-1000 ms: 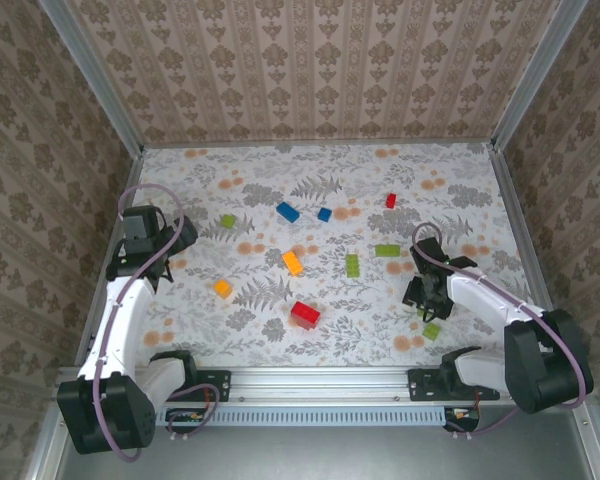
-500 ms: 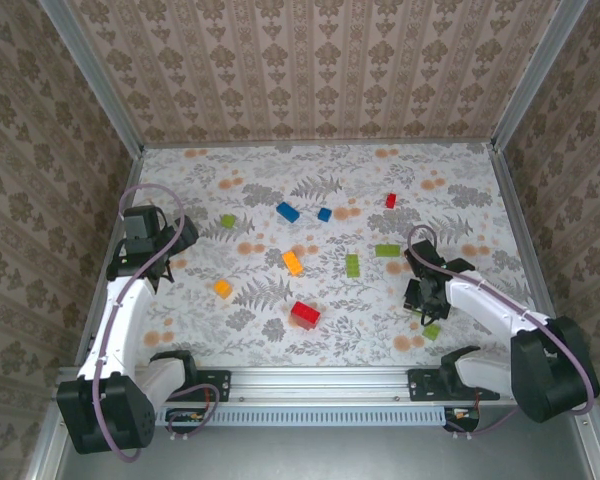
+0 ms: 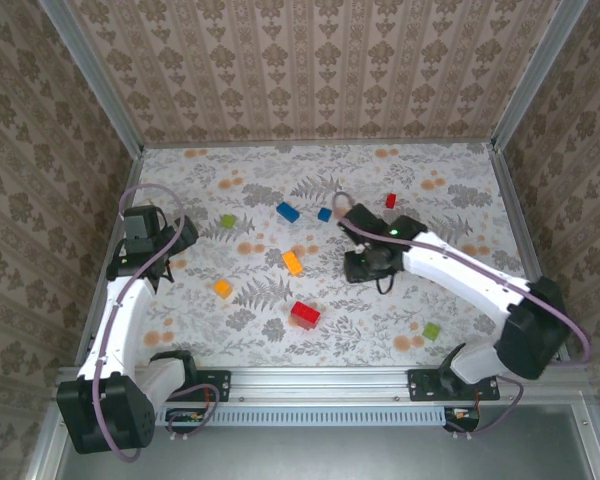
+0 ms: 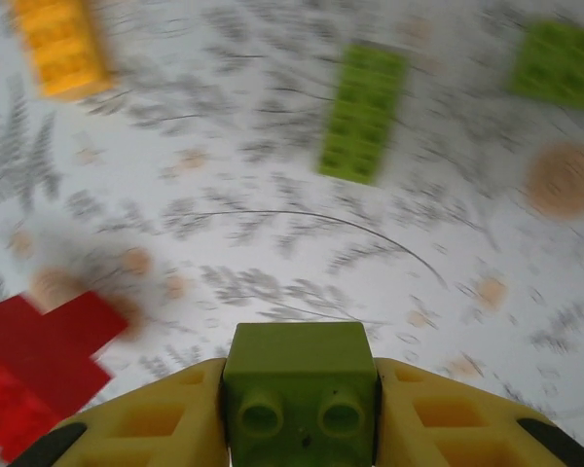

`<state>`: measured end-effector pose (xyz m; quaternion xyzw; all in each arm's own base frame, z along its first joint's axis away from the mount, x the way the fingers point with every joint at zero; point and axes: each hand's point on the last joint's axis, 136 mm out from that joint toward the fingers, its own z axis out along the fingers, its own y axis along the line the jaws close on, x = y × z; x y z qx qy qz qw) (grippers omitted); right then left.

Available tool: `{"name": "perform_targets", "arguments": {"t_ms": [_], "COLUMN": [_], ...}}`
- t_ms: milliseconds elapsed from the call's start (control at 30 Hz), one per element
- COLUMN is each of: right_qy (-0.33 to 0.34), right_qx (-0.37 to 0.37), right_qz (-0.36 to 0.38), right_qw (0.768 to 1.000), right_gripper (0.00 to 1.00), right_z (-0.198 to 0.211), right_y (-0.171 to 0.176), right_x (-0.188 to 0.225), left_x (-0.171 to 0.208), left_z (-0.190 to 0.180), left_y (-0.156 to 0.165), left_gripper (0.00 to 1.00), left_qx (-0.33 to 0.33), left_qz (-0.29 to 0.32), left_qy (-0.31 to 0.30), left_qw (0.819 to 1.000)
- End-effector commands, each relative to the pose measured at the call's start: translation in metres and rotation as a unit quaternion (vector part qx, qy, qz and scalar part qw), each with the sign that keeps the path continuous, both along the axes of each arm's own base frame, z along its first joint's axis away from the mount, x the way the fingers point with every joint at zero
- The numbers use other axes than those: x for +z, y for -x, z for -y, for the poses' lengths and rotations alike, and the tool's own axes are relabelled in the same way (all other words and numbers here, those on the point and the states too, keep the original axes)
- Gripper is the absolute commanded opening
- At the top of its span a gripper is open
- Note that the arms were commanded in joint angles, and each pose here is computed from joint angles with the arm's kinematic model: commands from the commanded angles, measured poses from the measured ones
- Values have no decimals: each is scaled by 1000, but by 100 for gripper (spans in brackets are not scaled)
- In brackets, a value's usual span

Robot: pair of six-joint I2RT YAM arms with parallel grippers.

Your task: Assemble a carrot with lego

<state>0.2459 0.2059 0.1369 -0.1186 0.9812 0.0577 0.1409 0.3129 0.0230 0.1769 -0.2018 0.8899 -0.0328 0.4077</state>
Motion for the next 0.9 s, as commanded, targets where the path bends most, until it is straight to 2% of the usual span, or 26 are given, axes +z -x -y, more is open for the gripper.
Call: {"name": "perform_targets", "arguments": {"t_ms": [0,133,300,667,867], "right_qy": [47,60,45,46,48], "right_qx": [127,203,263,350,370], "right_qz": [-37,-37,-41,-61,-69], "right_qw": [990,977,963,934,925], "right_gripper": [37,37,36,36,36], "right_z": [-25,-59,-84,-104,-109], "right_y": [17,20,30,57,63], "right_x": [-5,-5,0,-7,-13], "left_x": [14,15,13,13,13], "left_z": [-2,-2,-2,-2,-1], "left_y": [-1,-1,-1,-3,-3], "left_gripper": [100,100,100,100,100], "left_qx": [4,4,3,4,2], "left_qz": [12,12,10,9,8], "left_qy": [-10,-12,-12,-13,-12], "left_qw": [1000,1000,1000,1000,1000]}}
